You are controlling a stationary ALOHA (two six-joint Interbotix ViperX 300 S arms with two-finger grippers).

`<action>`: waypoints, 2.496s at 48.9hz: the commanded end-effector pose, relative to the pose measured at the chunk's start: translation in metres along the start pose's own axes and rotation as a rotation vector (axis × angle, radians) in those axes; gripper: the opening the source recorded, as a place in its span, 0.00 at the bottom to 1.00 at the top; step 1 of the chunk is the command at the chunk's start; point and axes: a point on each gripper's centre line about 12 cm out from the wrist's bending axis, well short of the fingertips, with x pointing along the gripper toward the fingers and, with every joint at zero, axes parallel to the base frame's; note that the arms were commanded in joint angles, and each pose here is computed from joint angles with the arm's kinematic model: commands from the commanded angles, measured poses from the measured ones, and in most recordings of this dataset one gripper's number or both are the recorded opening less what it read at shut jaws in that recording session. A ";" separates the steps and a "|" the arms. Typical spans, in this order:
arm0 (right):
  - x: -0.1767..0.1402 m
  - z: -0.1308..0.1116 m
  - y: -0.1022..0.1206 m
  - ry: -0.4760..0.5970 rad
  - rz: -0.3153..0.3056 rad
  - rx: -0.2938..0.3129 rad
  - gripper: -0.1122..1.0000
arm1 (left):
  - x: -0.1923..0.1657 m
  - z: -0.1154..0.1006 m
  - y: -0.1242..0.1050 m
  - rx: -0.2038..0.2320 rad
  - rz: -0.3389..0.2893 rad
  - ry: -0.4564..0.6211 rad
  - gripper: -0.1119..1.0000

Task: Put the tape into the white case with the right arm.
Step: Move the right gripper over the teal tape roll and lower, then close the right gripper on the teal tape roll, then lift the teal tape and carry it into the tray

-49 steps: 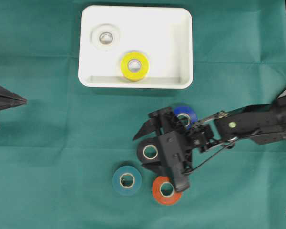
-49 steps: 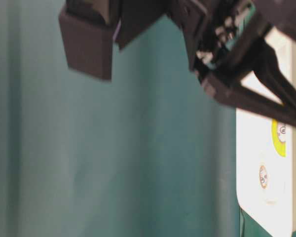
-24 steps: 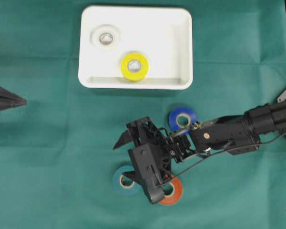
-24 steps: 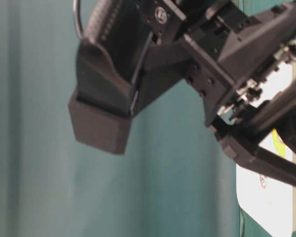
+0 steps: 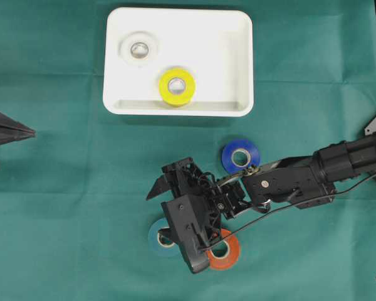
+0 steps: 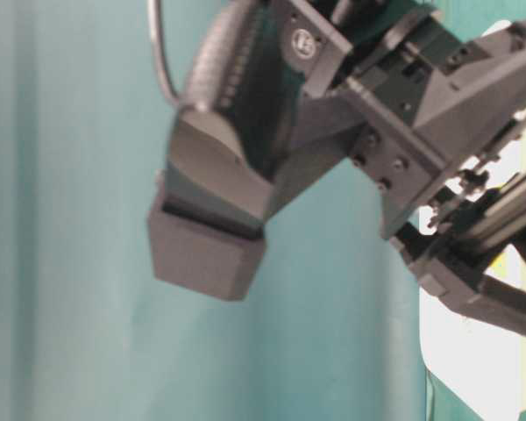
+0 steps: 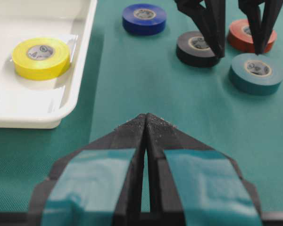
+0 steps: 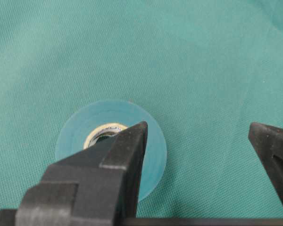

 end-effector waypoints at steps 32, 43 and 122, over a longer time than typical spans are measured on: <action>0.023 -0.005 0.006 0.019 0.012 -0.007 0.69 | 0.001 0.004 0.000 0.003 -0.002 -0.008 0.10; 0.026 -0.007 0.006 0.023 0.012 -0.007 0.68 | 0.001 0.004 0.000 0.005 -0.002 -0.008 0.10; -0.023 0.039 -0.006 0.073 -0.086 -0.003 0.10 | 0.001 0.004 -0.001 0.005 -0.004 -0.008 0.10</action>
